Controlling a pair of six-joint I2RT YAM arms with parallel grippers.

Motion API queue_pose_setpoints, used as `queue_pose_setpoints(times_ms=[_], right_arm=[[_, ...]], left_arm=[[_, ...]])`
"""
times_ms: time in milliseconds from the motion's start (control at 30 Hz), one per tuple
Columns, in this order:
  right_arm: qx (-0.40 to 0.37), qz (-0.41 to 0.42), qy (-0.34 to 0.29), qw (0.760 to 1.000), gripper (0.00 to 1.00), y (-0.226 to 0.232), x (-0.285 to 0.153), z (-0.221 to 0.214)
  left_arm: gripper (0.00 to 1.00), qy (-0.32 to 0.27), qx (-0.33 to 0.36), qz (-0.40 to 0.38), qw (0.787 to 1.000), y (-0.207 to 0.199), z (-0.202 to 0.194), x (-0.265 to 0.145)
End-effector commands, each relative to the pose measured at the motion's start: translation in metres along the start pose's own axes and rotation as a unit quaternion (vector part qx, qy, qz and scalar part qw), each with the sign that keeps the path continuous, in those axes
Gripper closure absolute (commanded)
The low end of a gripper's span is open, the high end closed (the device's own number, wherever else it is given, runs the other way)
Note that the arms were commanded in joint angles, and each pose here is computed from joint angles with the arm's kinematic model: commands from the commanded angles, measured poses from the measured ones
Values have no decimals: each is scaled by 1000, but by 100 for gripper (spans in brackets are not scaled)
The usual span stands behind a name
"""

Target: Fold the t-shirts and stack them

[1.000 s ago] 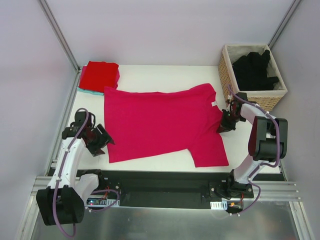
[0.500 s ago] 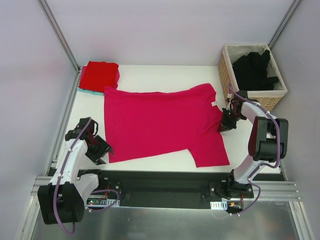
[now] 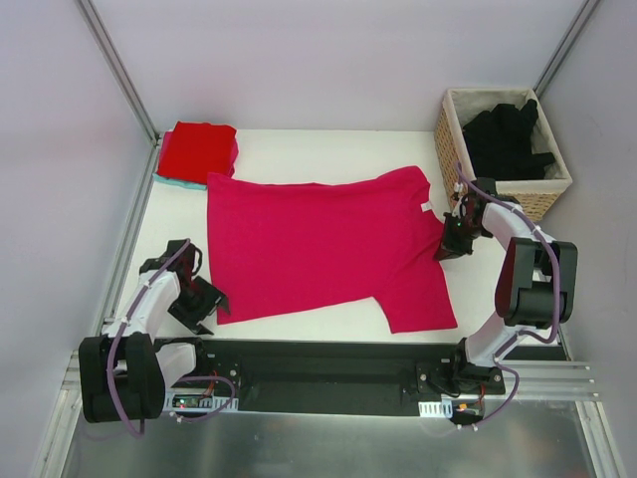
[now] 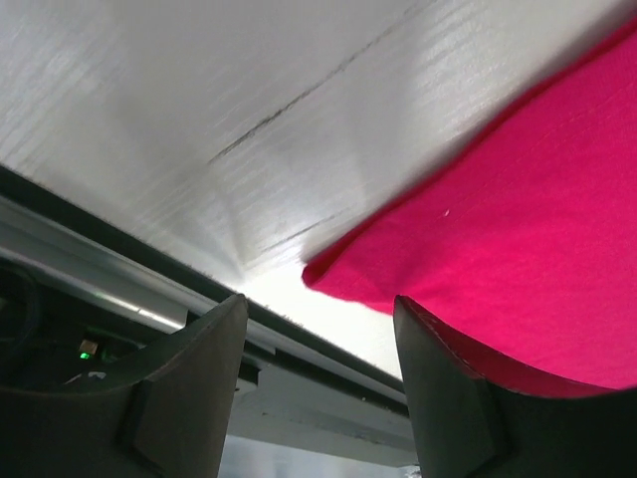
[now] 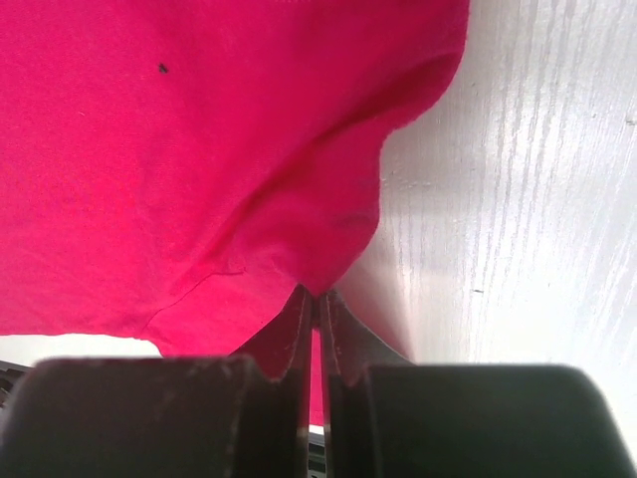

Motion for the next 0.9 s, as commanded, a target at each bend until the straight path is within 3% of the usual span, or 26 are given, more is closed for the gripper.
queue_pose_setpoints(times_ms=[0, 400, 867], right_arm=[[-22, 11, -29, 999, 97, 9, -24, 7], [-24, 11, -28, 999, 97, 9, -24, 7], [-22, 14, -30, 999, 97, 11, -27, 8]], left_arm=[[39, -13, -51, -10, 999, -4, 0, 10], [40, -30, -43, -15, 999, -10, 11, 18], [49, -41, -30, -25, 998, -28, 32, 21]])
Point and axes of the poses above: each gripper's point midway between its finger pads, its own x axis out along the fingers, its own y axis along the line the jaws close on, z = x × y, the point moved 7 cm from there along -x, back along the fingers, and after that the axes turned 9 degrees about x, right-handed, at the moved point
